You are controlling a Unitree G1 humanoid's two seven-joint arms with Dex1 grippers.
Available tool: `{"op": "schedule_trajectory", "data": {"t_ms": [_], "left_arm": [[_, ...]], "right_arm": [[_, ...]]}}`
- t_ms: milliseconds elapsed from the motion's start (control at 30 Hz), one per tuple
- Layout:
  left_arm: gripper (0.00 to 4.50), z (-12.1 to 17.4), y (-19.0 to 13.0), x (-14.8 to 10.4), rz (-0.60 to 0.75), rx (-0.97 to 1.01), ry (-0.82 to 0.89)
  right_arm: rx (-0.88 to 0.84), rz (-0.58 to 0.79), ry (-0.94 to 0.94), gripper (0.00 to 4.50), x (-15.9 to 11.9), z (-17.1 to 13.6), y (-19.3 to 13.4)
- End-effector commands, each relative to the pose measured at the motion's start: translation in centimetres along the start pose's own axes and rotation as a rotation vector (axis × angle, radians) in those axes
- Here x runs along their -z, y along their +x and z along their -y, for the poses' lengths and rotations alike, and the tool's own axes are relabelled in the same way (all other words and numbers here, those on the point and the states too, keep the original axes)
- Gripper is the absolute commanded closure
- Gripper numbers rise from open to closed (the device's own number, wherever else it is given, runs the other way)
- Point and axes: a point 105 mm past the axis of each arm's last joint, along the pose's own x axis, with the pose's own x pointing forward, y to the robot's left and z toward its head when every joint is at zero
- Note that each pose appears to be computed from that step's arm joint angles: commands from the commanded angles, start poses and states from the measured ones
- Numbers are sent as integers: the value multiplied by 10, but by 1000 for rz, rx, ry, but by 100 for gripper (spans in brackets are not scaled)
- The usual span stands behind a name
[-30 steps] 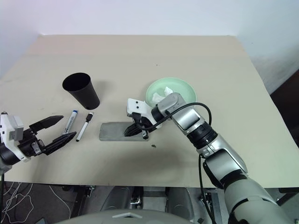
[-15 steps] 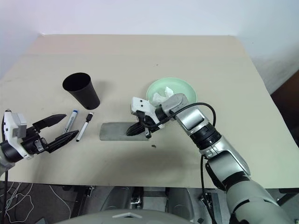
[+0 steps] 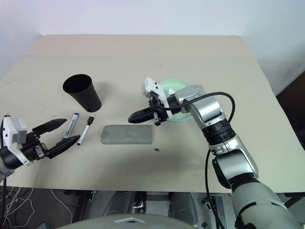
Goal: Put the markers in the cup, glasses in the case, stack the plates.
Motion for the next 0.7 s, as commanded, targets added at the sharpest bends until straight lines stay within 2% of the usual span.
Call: {"op": "schedule_trajectory", "data": {"t_ms": [33,333,367,467,700], "left_arm": [[0,0,-8,-11,28,-29,26],[0,-16,-27,-6,2,-210,31],[0,-17,-30,-4,-2,-231,22],[0,-21,-38,-3,-7,-285,18],[0,-35,-49,8,-76,-415,21]], "right_arm": [[29,77,-82,444,-26,-1,-13],[113,138,-113,444,-36,9,-28],[116,139,-117,427,-36,9,-29],[122,141,-117,358,-37,11,-32],[162,148,-145,111,-39,16,-36]]}}
